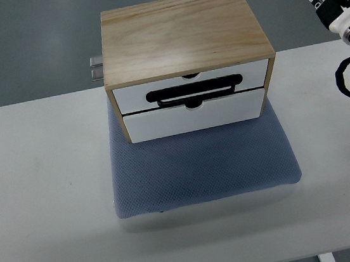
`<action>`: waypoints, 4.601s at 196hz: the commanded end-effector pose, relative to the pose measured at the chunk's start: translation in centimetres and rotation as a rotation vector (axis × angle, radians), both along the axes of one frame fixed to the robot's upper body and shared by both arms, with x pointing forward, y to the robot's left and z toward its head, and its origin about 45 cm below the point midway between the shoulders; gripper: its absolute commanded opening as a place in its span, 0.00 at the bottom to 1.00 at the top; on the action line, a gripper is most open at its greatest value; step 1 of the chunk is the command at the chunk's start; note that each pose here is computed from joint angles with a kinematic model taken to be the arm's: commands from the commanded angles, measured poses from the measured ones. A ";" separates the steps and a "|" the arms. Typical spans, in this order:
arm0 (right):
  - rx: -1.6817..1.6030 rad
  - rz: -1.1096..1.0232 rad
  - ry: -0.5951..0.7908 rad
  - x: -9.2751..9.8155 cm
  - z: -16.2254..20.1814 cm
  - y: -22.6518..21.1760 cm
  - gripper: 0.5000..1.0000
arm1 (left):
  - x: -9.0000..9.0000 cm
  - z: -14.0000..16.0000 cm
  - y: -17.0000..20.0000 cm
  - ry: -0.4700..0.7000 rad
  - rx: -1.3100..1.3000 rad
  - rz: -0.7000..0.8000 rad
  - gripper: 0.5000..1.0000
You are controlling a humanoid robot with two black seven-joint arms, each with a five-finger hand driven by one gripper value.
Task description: Open wood drawer with right hand
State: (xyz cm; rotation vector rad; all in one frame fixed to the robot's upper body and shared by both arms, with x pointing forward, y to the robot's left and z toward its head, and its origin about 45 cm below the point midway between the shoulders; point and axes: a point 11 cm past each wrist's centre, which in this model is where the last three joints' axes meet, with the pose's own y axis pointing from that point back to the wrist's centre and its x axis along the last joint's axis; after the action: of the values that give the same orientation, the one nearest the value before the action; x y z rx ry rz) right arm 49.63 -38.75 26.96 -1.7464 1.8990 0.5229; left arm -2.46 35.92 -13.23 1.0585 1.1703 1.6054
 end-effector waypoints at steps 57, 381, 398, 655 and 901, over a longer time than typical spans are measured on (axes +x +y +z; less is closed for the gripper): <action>0.002 0.003 0.001 0.0 -0.1 0.2 0.89 | 0.0 0.0 -0.1 0.007 0.003 -0.030 1.00; -0.304 0.095 -0.035 1.3 6.1 0.0 0.89 | 0.0 0.0 -0.2 0.006 0.000 -0.028 1.00; -0.405 0.113 -0.048 1.3 8.3 -0.6 0.89 | 0.0 0.0 -0.2 0.006 0.000 -0.028 1.00; -1.876 1.279 -0.186 -5.8 19.6 23.7 0.88 | 0.0 0.0 -0.2 0.006 0.000 -0.028 1.00; -1.807 1.443 0.081 -8.9 10.7 26.0 0.88 | 0.0 0.0 -0.2 0.006 0.000 -0.030 1.00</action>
State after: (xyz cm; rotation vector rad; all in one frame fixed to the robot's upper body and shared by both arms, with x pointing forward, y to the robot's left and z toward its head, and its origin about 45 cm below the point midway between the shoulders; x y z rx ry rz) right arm 40.60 -13.04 38.04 -3.9773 0.2607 -1.2092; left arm -2.47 35.76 -13.26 1.0764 1.1534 1.5806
